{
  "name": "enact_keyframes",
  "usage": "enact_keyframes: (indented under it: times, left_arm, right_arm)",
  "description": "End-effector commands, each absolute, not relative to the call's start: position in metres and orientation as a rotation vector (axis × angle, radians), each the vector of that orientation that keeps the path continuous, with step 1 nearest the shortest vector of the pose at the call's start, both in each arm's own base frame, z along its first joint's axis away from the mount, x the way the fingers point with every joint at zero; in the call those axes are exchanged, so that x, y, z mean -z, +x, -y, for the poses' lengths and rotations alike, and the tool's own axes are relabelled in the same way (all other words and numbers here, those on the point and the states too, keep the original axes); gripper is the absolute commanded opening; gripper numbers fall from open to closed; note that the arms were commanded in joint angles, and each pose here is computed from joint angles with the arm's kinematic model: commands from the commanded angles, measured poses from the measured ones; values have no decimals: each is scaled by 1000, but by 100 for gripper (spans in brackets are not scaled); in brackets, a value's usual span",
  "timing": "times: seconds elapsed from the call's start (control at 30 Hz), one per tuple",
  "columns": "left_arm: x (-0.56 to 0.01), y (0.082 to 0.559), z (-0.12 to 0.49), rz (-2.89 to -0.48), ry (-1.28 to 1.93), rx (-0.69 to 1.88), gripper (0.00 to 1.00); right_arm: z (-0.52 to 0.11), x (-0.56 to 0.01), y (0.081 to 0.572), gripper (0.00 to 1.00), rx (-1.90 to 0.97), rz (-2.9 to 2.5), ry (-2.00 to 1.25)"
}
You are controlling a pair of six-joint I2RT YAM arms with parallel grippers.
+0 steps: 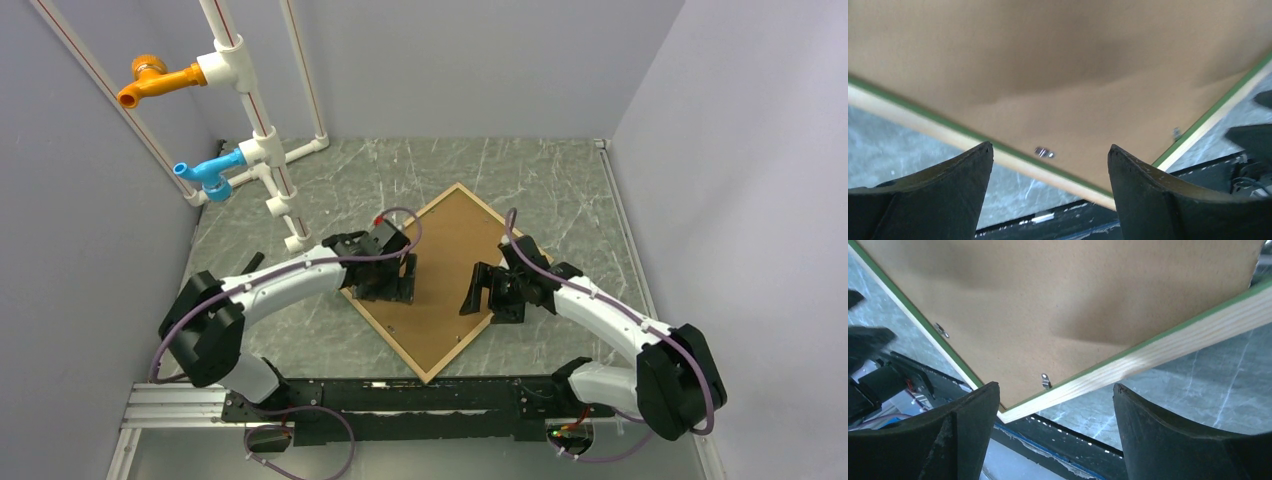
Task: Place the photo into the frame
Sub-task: Adjust the photo frame at the center of the board.
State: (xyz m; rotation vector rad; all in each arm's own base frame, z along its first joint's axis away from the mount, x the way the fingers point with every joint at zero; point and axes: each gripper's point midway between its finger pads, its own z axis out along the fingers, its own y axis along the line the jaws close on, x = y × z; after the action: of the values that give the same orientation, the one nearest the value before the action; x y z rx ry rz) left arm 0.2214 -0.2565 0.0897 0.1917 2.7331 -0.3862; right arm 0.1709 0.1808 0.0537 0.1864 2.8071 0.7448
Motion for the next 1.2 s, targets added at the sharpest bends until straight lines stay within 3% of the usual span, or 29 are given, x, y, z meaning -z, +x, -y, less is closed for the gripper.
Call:
enact_keyframes:
  times: [0.0,0.6,1.17]
  left_arm:
    - [-91,198,247,-2755,-16,468,86]
    - [-49,161,227,-2843,-122,508,85]
    - [-48,172,228,-2800,-136,654,85]
  right_arm:
    - [-176,-70,196,86,-696,-2763,153]
    - [-39,-77,336,87,-463,-2606,537]
    - [-19,-59,435,89,-398,-2626,584]
